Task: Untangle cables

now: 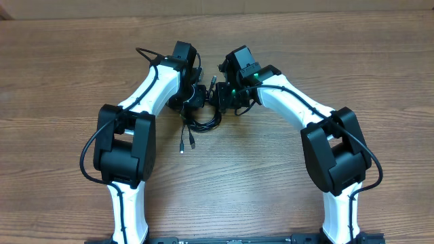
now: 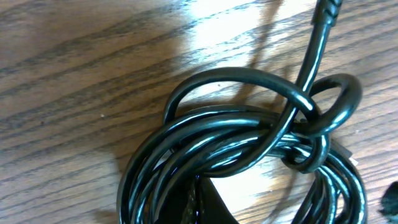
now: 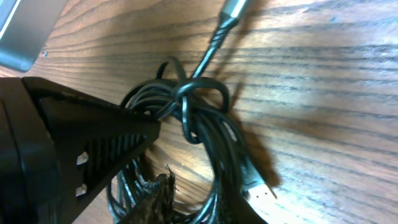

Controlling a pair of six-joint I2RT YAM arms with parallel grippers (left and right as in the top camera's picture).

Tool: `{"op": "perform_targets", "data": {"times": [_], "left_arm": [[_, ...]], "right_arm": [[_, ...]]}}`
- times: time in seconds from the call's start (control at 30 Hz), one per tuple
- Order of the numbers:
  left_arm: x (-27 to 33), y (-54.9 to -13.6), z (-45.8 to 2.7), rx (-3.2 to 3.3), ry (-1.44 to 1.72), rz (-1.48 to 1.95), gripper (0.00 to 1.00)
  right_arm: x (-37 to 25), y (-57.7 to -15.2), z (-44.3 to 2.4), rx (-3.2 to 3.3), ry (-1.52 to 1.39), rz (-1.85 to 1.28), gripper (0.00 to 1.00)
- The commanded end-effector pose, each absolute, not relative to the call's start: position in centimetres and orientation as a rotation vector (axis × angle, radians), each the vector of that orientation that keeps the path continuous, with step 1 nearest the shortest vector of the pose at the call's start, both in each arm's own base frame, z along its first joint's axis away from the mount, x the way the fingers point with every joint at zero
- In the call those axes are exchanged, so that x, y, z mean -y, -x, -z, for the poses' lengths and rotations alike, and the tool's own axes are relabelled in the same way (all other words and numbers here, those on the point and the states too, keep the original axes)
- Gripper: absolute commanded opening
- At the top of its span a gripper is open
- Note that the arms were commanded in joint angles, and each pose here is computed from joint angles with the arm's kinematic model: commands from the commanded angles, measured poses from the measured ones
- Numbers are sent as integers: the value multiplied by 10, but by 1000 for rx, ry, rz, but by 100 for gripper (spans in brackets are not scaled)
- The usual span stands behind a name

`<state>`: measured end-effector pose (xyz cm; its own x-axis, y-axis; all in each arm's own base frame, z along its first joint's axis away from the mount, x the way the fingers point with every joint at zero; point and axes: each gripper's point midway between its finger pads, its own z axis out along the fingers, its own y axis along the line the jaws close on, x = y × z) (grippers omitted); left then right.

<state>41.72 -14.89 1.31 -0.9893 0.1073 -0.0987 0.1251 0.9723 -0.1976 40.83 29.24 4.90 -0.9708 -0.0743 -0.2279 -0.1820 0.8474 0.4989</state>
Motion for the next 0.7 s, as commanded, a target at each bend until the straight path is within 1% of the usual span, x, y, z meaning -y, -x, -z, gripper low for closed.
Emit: {"op": "perform_targets", "data": {"times": [0.0,0.13,0.4,0.53,0.6,0.67], "left_arm": [[145,-422,-15,-3018,-202,260,4],[145,-423,-15,-3017,-206,261,4],[147,-420,-16,-3021,-230,283,4],[150,-419,-32,-3016,-252,316,4],[150,-418,-49,-2995,-236,320,4],[149,-415,-58,-2993,-223,323,4]], "right_arm": [[-292,-415,-59,-2779,199,-765,27],[-292,-424,-61,-2743,194,-747,27],[-291,-426,-61,-2736,189,-738,28],[-289,-427,-61,-2736,184,-724,29],[-289,-426,-60,-2738,184,-723,32],[-289,-426,-60,-2738,183,-723,33]]}}
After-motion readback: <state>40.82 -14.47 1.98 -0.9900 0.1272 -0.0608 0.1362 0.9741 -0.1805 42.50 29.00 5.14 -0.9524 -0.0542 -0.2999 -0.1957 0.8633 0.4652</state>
